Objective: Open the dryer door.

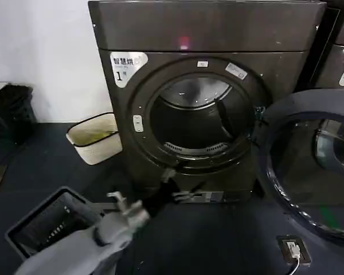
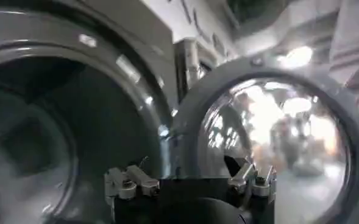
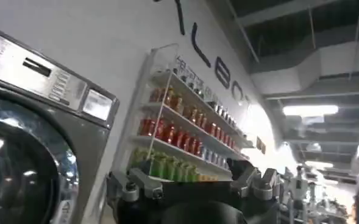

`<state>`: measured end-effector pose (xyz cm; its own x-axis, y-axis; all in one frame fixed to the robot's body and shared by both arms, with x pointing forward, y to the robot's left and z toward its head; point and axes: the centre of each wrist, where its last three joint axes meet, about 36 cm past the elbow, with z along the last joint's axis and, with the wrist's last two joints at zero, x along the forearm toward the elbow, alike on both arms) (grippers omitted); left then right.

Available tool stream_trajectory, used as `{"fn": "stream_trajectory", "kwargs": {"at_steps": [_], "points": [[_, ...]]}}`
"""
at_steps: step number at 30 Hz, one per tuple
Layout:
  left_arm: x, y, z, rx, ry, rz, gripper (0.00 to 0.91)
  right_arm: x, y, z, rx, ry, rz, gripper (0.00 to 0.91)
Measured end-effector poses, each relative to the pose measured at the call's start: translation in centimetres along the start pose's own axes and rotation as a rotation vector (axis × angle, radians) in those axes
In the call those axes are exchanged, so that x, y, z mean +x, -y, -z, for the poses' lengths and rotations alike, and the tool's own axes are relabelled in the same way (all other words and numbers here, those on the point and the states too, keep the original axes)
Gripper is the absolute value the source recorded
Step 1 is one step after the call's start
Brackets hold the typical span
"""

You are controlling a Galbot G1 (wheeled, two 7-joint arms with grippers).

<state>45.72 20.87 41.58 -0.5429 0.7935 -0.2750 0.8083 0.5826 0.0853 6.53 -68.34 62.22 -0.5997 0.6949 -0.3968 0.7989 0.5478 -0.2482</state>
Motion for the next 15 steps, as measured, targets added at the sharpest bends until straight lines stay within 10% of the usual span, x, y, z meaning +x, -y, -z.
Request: {"fn": "stream_trajectory", "kwargs": {"at_steps": [15], "points": [[13.2,-7.7,6.7,-0.179,-0.341,0.085,0.907,0.5,1.0,1.3,0.129,0.018,-0.085,0.907]]}}
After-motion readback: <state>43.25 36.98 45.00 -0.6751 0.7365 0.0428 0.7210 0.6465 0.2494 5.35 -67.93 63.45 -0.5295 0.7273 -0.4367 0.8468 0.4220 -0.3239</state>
